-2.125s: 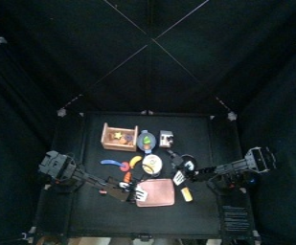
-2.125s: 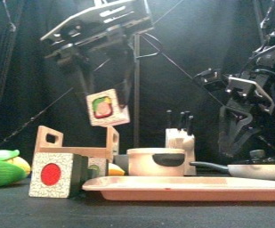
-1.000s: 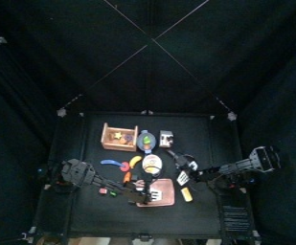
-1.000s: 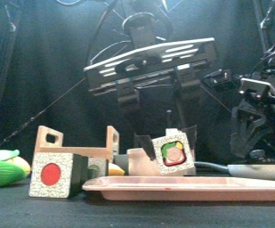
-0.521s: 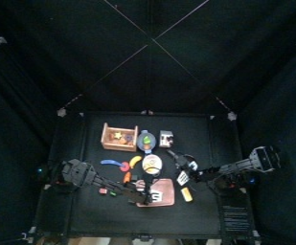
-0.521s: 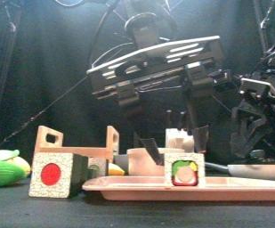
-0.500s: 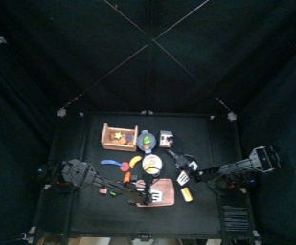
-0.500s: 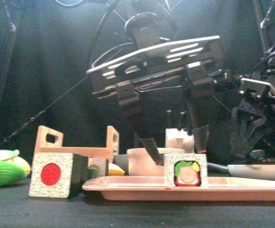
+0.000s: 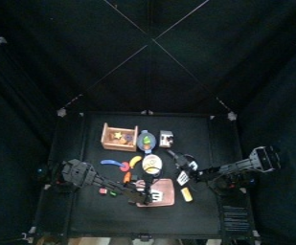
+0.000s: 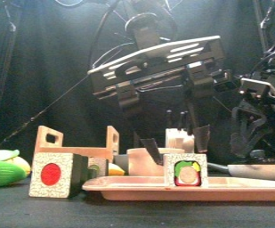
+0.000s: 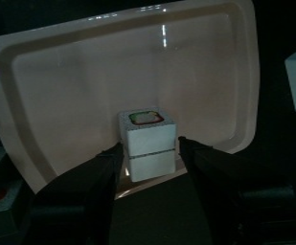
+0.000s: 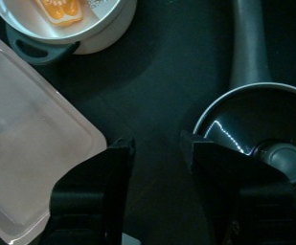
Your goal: Place sushi half on plate
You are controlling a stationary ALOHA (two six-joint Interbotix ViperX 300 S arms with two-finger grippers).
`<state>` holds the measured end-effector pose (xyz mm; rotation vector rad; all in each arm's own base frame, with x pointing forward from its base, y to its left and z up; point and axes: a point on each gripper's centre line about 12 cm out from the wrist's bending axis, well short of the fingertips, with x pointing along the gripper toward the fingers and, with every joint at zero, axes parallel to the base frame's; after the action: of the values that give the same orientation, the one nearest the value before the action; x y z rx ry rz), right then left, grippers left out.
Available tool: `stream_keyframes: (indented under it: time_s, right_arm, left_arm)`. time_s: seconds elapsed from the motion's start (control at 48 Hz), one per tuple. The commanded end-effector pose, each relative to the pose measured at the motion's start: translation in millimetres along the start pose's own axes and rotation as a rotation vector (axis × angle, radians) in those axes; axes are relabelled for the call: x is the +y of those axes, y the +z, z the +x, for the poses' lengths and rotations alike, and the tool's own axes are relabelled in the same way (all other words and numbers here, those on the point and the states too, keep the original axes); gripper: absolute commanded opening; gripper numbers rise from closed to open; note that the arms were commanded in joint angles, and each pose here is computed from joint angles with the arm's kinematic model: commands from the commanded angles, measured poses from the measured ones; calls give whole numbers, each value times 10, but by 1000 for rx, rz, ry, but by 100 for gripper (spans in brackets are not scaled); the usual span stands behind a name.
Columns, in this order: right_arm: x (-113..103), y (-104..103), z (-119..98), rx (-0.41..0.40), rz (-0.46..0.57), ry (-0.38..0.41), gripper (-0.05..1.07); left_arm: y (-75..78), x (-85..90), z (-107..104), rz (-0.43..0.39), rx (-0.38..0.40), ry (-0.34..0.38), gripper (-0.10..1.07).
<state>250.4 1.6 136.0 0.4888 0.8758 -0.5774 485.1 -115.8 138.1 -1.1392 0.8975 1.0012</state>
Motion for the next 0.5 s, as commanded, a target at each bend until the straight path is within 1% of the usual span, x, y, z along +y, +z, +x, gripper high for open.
stream_keyframes:
  time_s: [0.0, 0.104, 0.229, 0.396, 0.479]
  right_arm:
    - [40, 65, -61, -22, 11, 25, 81]
    - [31, 55, -54, -20, 8, 21, 81]
    - [34, 62, -59, -22, 9, 22, 81]
    - [46, 74, -64, -24, 12, 25, 81]
    - [58, 86, -66, -26, 13, 27, 81]
  left_arm:
    - [107, -96, -287, -5, -21, -49, 86]
    - [196, -81, -380, 20, -76, -39, 86]
    - [275, -53, -494, 70, -141, -48, 86]
    - [289, 81, -515, 87, -133, -53, 86]
    - [294, 128, -530, 98, -126, -73, 86]
